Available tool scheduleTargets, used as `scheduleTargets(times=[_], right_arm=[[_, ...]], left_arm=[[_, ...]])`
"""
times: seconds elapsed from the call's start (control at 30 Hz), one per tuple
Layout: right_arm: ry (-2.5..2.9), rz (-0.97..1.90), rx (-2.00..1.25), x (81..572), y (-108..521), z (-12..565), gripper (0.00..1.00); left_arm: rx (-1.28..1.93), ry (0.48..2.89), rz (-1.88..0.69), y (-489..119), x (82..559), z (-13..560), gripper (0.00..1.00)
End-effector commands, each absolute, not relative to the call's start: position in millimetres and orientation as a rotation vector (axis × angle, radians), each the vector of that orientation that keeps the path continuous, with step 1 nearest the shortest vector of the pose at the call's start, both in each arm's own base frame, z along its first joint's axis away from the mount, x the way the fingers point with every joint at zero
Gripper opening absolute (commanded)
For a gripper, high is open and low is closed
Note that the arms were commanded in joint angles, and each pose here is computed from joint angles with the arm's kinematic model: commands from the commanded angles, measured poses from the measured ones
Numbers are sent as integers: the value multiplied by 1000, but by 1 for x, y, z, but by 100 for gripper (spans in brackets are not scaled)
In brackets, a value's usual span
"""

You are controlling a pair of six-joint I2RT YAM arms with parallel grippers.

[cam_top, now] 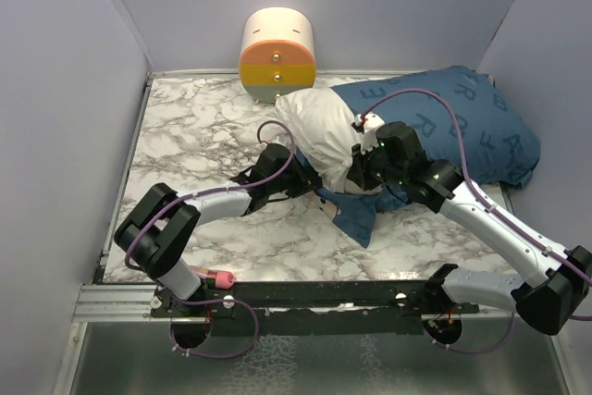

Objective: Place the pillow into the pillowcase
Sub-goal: Stuff the pillow into the pillowcase.

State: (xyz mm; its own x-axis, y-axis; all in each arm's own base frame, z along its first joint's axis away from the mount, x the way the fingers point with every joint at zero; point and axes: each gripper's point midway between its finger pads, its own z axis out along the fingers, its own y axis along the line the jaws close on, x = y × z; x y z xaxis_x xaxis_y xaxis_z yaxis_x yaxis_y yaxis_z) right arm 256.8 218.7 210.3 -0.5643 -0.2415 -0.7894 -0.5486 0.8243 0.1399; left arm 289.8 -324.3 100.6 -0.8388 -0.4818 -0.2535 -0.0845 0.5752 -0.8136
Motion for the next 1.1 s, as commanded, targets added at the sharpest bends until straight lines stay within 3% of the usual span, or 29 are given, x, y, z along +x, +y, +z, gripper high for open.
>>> scheduleTargets(times=[0.0,0.1,0.3,0.57,0.67,0.77,0.93,1.0,1.03,1.07], right_arm=[[2043,519,-498,270,225,250,1],[2049,545,-510,268,229,248,1],[2044,564,-511,264,229,248,1],[2066,593,-513,257,230,241,1],[2069,617,-512,256,233,239,1],[2067,631,-514,257,237,240,1],[2076,643,-509,255,238,236,1],[2087,632,-494,254,234,232,1],[2096,612,-484,254,231,229,1],[2107,586,-473,255,226,227,1]], left_arm=[[-431,2354,-1215,-334,290,95,9],[-363,2331,-1295,-353,297,102,14],[-351,2428,-1240,-377,305,74,34],[-425,2283,-1239,-383,314,87,88],[-366,2334,-1184,-395,315,81,95],[-355,2445,-1091,-404,304,54,94],[-401,2465,-1047,-409,301,34,77],[-380,2438,-1055,-413,308,39,64],[-363,2410,-1070,-415,313,45,52],[-350,2379,-1090,-417,317,52,27]])
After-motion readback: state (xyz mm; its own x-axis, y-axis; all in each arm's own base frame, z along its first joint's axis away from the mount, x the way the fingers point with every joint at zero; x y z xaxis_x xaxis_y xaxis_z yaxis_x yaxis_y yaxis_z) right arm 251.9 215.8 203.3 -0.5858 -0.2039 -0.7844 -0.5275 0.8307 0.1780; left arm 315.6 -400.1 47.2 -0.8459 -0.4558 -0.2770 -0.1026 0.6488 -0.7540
